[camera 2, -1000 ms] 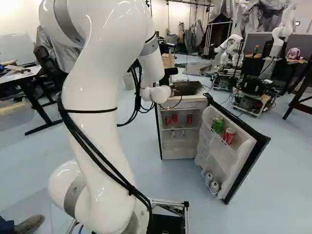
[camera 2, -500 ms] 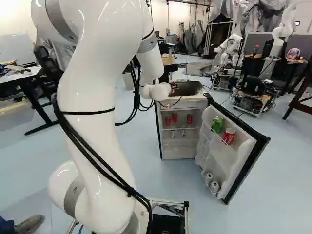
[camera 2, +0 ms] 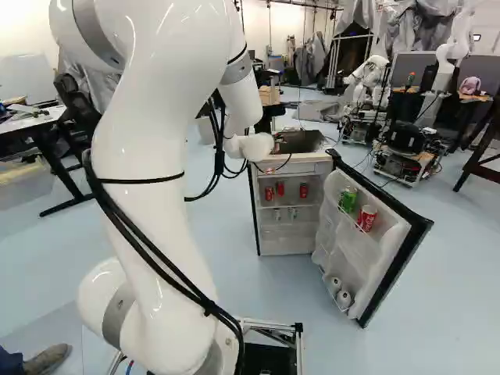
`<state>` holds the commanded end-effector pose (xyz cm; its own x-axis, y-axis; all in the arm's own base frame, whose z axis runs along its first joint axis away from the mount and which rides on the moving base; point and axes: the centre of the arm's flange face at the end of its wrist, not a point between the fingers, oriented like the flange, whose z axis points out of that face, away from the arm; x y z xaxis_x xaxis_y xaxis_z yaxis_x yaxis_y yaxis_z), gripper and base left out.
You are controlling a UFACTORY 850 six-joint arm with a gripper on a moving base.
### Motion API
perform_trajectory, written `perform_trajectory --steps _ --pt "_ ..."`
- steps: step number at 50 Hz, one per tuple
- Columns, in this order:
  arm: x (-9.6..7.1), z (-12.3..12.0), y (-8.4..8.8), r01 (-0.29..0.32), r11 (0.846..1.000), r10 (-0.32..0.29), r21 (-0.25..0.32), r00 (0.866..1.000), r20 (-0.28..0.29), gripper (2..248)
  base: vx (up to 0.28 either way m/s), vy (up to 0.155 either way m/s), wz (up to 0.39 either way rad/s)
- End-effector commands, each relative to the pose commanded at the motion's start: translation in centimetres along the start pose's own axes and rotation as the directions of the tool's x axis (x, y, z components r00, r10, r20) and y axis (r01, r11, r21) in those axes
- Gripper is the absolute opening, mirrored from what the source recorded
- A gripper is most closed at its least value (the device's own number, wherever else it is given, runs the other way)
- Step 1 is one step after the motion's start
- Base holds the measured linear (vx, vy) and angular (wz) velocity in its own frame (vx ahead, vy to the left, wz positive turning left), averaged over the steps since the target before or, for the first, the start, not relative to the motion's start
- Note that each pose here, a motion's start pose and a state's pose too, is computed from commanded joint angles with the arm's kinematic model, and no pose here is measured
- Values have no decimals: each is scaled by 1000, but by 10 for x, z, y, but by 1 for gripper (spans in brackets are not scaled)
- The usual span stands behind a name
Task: Grab a drink from the fridge
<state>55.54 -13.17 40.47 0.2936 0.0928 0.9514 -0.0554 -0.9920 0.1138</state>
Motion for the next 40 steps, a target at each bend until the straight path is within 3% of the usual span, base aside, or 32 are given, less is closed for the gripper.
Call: perform_trajectory --steps 33,34,38,39,40 --pt "-2 0 0 0 1000 0 0 1000 25 91 0 0 0" --pt "-2 0 0 0 1000 0 0 1000 25 116 0 0 0" --pt "-2 0 0 0 1000 0 0 1000 25 116 0 0 0" --pt "-2 0 0 0 1000 0 0 1000 25 149 0 0 0" --pt "-2 0 0 0 1000 0 0 1000 25 149 0 0 0"
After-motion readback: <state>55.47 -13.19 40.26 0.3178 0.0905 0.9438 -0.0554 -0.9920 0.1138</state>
